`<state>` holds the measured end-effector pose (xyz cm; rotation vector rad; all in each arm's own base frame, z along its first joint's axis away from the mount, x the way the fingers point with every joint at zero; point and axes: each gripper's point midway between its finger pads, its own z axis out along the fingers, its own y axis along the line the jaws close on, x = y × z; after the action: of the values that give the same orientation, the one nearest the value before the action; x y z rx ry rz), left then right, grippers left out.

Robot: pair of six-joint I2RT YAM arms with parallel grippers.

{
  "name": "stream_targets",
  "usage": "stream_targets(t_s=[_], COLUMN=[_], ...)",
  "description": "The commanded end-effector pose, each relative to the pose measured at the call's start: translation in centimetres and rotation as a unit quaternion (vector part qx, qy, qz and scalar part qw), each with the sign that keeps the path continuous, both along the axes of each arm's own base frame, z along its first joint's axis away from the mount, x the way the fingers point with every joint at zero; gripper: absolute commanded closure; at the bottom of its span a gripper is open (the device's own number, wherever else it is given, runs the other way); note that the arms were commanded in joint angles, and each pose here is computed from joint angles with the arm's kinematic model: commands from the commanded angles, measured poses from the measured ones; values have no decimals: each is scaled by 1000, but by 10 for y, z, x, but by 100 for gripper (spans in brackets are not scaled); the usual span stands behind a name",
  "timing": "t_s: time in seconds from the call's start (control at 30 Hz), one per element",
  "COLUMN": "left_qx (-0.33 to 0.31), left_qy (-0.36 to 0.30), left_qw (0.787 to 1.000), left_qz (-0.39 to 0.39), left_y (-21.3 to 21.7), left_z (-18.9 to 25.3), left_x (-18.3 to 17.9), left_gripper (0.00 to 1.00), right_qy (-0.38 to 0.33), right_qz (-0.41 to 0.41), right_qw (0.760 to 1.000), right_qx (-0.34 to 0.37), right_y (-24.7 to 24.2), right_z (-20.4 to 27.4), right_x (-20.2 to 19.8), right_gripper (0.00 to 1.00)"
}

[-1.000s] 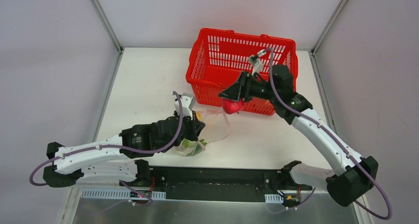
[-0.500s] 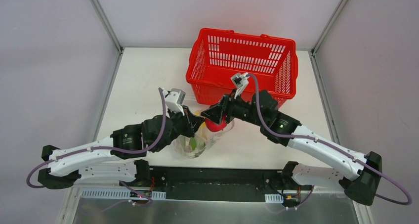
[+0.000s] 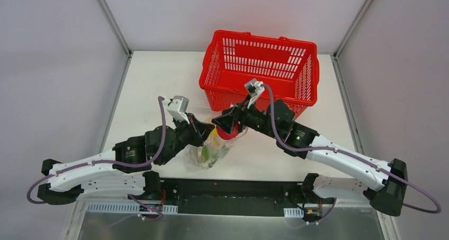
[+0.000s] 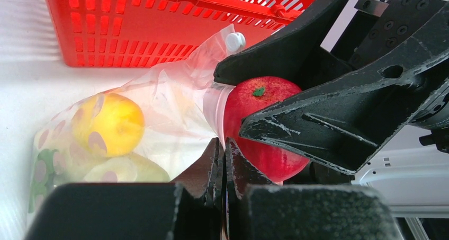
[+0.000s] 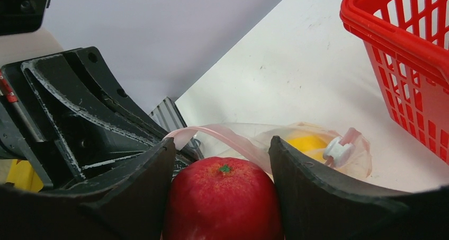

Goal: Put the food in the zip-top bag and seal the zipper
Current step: Place the fake fruit in the zipper food storage bag.

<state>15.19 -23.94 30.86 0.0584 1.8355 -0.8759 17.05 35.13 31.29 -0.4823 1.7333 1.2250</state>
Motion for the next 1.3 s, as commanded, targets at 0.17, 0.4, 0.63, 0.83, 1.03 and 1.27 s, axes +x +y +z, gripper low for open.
stream_targets(t_s=[0.17,0.4,0.63,0.83,1.03,1.27], left_qx=[-39,-37,-28,-19,-10,2], left_qy=[-13,-13,-13,-18,-19,-17], left_qw=[999,999,1000,999,999,1000], left_qz=[-3,-6,4,24,36,26], left_y=[-6,-9,-3,13,27,30], left_z=[20,21,16,10,3,-4], left_x=[2,2,4,6,6,3], left_gripper=[100,100,100,100,100,100], right_qy=[-22,-27,-6,-26,-56,-22], right_qz=[-20,-20,7,-76,-185,-364], right_qw=[999,999,999,996,977,899], right_qx=[23,30,51,45,-86,-242], right_y=[-1,-6,-13,-50,-73,-145], right_z=[19,26,49,66,49,32], right_x=[7,5,-13,1,43,146], right_gripper=[28,27,27,20,14,7])
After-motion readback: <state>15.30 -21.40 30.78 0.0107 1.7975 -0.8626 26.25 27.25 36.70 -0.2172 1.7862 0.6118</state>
